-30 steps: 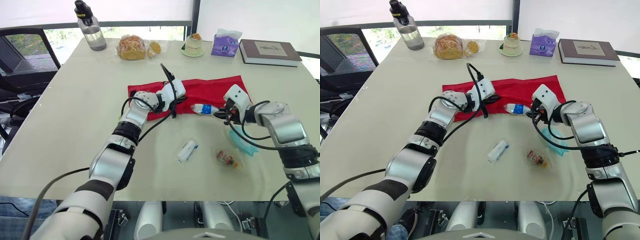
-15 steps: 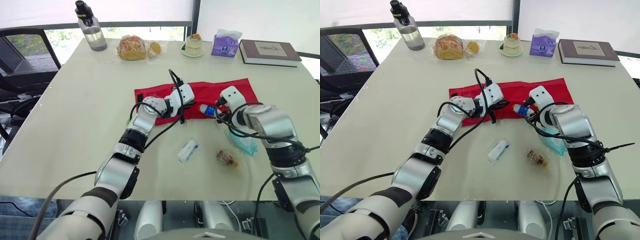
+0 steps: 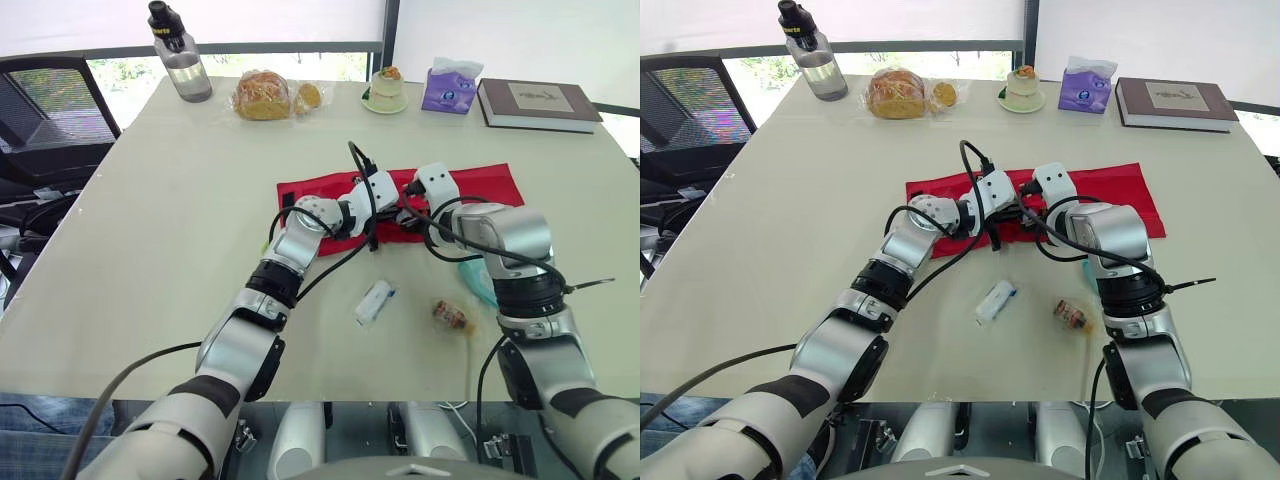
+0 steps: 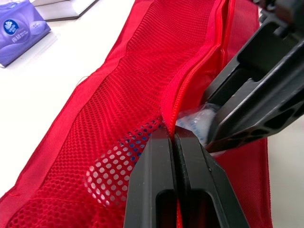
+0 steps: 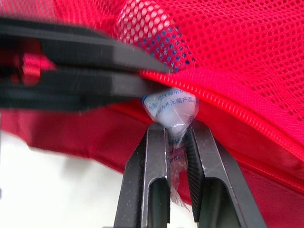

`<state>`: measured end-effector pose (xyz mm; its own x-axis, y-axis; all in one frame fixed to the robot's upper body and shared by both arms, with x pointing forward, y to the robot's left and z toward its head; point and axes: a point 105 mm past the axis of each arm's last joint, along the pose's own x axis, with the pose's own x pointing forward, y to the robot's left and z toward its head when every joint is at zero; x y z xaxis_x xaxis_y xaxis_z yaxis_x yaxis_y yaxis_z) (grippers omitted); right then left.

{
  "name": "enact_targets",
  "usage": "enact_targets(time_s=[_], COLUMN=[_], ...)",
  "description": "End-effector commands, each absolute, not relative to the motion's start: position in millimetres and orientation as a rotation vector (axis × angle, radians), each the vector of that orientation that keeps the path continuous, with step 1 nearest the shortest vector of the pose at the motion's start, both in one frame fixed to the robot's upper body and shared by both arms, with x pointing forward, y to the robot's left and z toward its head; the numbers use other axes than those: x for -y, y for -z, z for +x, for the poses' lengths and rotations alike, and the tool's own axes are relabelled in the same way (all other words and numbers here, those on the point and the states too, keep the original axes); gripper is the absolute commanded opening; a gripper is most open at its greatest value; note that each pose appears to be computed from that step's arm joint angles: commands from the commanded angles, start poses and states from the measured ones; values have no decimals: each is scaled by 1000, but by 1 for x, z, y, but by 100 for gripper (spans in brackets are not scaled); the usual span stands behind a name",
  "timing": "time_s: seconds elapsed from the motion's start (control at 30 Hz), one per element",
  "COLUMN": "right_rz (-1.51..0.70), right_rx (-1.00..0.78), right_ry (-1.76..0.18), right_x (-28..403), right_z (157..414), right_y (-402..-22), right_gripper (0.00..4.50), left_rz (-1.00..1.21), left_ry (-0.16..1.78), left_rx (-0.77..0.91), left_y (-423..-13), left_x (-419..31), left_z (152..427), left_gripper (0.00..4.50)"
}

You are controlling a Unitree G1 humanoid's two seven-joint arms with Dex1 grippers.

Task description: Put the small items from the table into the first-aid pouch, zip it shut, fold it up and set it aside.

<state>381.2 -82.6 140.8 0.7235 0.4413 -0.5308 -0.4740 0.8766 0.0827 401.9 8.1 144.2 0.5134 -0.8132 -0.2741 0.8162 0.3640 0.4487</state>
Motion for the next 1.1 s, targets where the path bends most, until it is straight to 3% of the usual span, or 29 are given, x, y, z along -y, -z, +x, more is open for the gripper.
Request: enact_targets(time_s=[0.03,0.2,0.27,0.63,0.77,0.93,1.1], right_rz=[-64,-88,-148,-316,-351,-464,-497], right_rx=[-453,-440,-425,-254,-245,-200,-159], right_ry=[-543,-561,-590,-824,-819,-827,-815], right_x=[80,90,96,126,138,137,129], right_z=[381,375,371,345,348,353,363], right_y=[-165,-163,-161,-158,-147,-136,-133], right_gripper=[131,369,439,439,278,15,6], left_rz=[573,542,513,502,483,476,477], left_ry=[1076,1077,1070,1084,1103,1116,1129], left_rx=[44,35,38,34,40,40,41], left_y=[-156,-155,-157,-156,-155,-152,-152], left_x=[1,-2,-2,-8,-7,-8,-7], left_z=[398,399,400,401,401,399,399], left_gripper=[0,0,0,0,0,0,0])
